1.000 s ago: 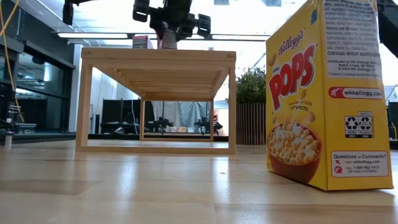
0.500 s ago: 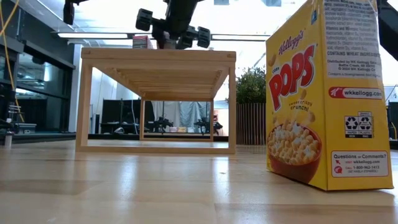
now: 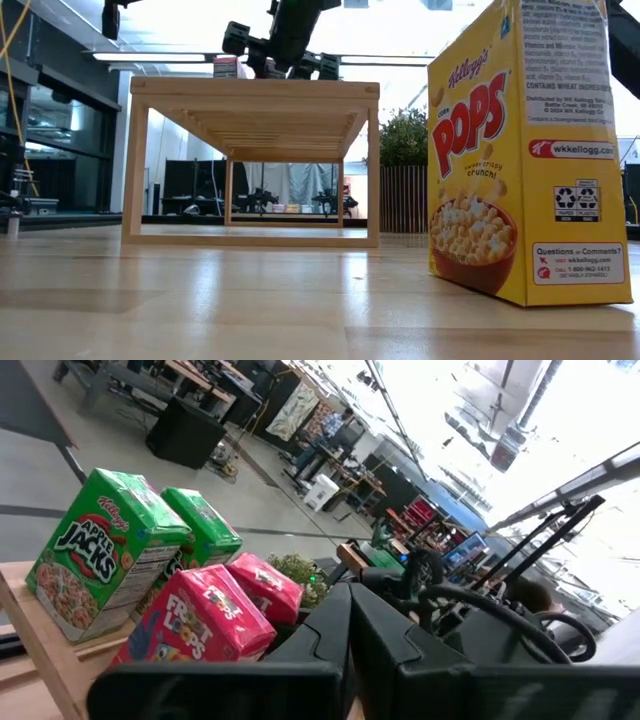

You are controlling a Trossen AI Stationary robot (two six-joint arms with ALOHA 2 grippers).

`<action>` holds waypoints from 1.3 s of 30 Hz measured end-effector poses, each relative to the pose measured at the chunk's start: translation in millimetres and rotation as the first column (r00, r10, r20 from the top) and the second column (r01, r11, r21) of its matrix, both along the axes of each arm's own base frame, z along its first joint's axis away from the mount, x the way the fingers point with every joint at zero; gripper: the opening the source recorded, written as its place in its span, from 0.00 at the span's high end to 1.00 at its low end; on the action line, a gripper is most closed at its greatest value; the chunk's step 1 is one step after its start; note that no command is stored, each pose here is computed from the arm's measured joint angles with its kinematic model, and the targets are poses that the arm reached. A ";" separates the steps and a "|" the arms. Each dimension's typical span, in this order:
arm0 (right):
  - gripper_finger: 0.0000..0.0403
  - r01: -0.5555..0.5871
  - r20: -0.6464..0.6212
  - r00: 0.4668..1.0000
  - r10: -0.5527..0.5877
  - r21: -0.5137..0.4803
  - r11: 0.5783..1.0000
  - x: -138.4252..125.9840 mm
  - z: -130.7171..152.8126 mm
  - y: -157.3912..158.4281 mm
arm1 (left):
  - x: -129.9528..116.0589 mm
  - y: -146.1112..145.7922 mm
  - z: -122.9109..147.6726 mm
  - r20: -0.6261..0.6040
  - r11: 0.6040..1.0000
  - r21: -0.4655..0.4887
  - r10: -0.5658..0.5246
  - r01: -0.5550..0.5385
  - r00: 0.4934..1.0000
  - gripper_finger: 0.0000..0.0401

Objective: Stack cereal on shelf
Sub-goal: Put the red cereal box aligned with the other red cereal box on the shelf

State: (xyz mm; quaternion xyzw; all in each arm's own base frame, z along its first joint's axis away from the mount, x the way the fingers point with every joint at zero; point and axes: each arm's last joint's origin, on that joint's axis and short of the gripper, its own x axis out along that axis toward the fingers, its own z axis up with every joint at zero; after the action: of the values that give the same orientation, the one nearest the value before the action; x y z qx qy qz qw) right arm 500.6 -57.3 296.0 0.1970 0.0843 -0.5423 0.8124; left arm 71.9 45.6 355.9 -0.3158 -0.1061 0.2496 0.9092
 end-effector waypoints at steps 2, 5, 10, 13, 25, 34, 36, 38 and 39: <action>0.60 -0.018 -0.027 0.999 0.018 -0.009 1.000 0.2 0.0 0.1 | 0.0 0.0 0.0 0.000 1.000 0.000 0.000 0.000 1.000 1.00; 0.60 -0.047 -0.067 0.997 0.045 -0.023 0.999 0.7 0.1 0.3 | 0.0 0.0 0.0 0.000 1.000 0.000 0.000 0.000 1.000 1.00; 0.60 -0.051 -0.059 0.997 0.050 -0.014 0.999 0.9 0.1 0.4 | 0.0 0.0 0.0 0.000 1.000 0.000 0.000 0.000 1.000 1.00; 0.60 -0.056 -0.057 0.997 0.056 -0.007 0.998 0.8 0.1 0.3 | 0.0 0.0 0.0 0.000 1.000 0.000 0.000 0.000 1.000 1.00; 0.51 -0.082 -0.062 0.995 0.084 0.026 0.996 0.4 -1.8 1.5 | 0.0 0.0 0.0 0.000 1.000 0.000 -0.001 0.001 1.000 1.00; 0.42 -0.125 -0.076 0.989 0.130 0.063 0.990 1.1 -5.2 3.3 | 0.0 0.0 0.1 0.000 1.000 0.000 -0.001 0.001 1.000 1.00; 0.42 -0.127 -0.089 0.987 0.133 0.067 0.990 0.4 -6.2 3.8 | 0.0 0.0 0.0 0.000 1.000 0.000 -0.001 0.001 1.000 1.00; 0.42 -0.136 -0.099 0.985 0.143 0.077 0.988 0.0 -7.1 4.8 | 0.0 -0.1 0.1 0.000 1.000 0.000 -0.001 0.001 1.000 1.00; 0.42 -0.141 -0.102 0.984 0.149 0.081 0.987 0.0 -7.4 5.7 | 0.0 0.0 0.1 0.000 1.000 0.000 -0.001 0.001 1.000 1.00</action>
State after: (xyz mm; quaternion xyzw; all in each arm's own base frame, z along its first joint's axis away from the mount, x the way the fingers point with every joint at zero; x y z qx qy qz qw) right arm 500.5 -51.7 288.6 0.1905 0.1617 -0.4882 0.8362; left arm 71.9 45.6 355.9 -0.3158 -0.1060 0.2492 0.9094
